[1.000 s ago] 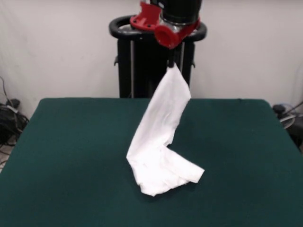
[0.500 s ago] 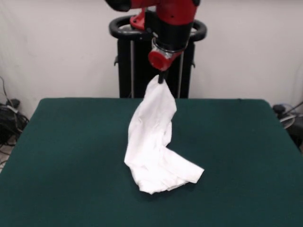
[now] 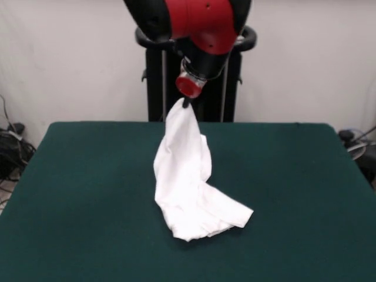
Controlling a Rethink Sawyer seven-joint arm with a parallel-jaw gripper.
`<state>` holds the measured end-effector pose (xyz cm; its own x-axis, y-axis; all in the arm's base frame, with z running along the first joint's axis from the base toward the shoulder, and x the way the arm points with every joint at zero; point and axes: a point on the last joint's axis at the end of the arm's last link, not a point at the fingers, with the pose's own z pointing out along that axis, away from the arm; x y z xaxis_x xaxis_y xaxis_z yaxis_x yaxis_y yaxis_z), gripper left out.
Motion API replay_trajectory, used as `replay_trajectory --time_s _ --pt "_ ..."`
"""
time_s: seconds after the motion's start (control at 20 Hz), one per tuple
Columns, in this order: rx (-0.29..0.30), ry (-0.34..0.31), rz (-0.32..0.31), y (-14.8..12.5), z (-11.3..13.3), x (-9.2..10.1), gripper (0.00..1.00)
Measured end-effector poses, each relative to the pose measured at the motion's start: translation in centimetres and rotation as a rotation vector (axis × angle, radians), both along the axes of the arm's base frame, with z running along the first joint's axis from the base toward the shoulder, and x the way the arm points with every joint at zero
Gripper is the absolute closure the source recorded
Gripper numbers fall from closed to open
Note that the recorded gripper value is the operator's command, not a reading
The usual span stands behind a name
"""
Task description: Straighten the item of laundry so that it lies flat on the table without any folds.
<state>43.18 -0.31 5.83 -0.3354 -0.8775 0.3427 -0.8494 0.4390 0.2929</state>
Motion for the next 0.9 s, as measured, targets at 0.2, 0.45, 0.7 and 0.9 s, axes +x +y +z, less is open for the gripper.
replay_trajectory --time_s 0.2,0.45,0.7,0.9 --pt "-0.023 0.017 -0.003 -0.6 -1.0 -0.3 1.00" --pt "-0.054 0.027 -0.008 -2.1 -2.5 -0.4 1.00" --pt "-0.075 0.036 -0.017 -3.8 -3.8 -0.5 1.00" --pt "-0.077 0.046 -0.023 -4.5 -5.1 -0.6 1.00"
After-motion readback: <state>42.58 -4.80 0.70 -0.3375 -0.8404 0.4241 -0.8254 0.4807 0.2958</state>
